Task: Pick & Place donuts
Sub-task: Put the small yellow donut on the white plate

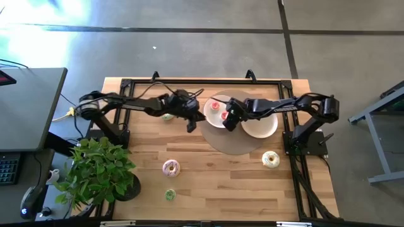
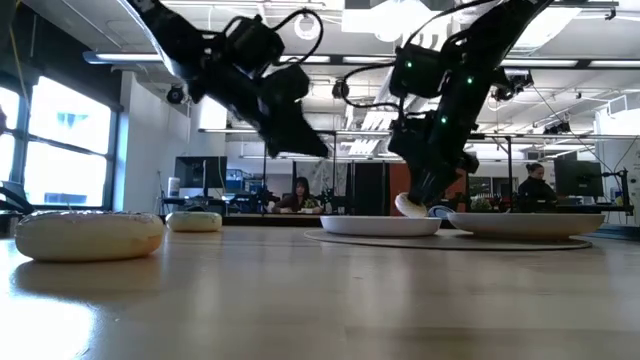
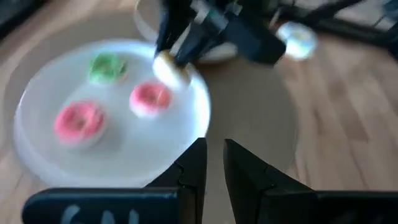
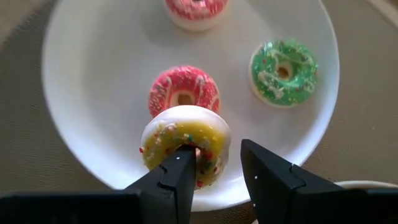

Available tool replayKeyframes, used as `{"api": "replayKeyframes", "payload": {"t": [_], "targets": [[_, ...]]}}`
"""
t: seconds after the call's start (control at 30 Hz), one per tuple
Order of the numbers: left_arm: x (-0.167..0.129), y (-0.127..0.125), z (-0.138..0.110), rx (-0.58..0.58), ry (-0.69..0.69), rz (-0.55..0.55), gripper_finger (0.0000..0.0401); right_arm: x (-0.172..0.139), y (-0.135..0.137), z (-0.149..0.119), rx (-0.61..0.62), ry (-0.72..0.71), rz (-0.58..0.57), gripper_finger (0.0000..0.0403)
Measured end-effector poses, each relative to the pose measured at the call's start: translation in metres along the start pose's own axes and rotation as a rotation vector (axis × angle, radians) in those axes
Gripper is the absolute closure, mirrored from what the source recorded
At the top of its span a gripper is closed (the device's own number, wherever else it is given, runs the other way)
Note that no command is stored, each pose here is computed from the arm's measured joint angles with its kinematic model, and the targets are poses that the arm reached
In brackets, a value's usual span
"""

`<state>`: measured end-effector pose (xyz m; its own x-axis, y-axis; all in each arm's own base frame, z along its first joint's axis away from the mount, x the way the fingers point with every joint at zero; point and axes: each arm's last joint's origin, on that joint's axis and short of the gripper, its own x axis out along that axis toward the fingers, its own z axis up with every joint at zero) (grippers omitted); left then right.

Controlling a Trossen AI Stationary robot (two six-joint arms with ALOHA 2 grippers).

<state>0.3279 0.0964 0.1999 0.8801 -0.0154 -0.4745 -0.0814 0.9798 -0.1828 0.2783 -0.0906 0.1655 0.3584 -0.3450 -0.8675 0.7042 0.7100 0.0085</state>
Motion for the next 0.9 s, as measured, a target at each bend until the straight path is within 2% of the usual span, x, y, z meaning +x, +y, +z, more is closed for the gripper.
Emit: {"api": "replayKeyframes", "payload": {"t": [0.13,0.23,0.33,0.43,0.57,0.73,0.9], "targets": [[0.017,0.001,-0.004,0.024,-0.061,-0.026,0.0348,-0.006,0.002,0.007,0.019,-0.074,0.036,0.0279],[0.027,0.005,-0.007,0.032,-0.032,0.000,0.0348,-0.008,0.006,0.017,0.042,-0.177,0.075,0.0279],[0.030,0.009,-0.005,0.030,-0.014,0.099,0.0348,-0.003,0.013,0.029,0.044,-0.297,0.132,0.0279],[0.031,0.012,-0.002,0.049,-0.001,0.222,0.0348,0.007,0.020,0.034,0.018,-0.357,0.168,0.0279],[0.031,0.015,-0.005,0.048,0.017,0.295,0.0348,0.023,0.023,0.032,0.021,-0.349,0.170,0.0279],[0.032,0.015,-0.005,0.046,0.024,0.295,0.0348,0.027,0.026,0.030,0.046,-0.311,0.240,0.0279],[0.040,0.018,-0.017,0.040,0.069,0.287,0.0348,0.027,0.029,0.027,0.036,-0.302,0.239,0.0279]]}}
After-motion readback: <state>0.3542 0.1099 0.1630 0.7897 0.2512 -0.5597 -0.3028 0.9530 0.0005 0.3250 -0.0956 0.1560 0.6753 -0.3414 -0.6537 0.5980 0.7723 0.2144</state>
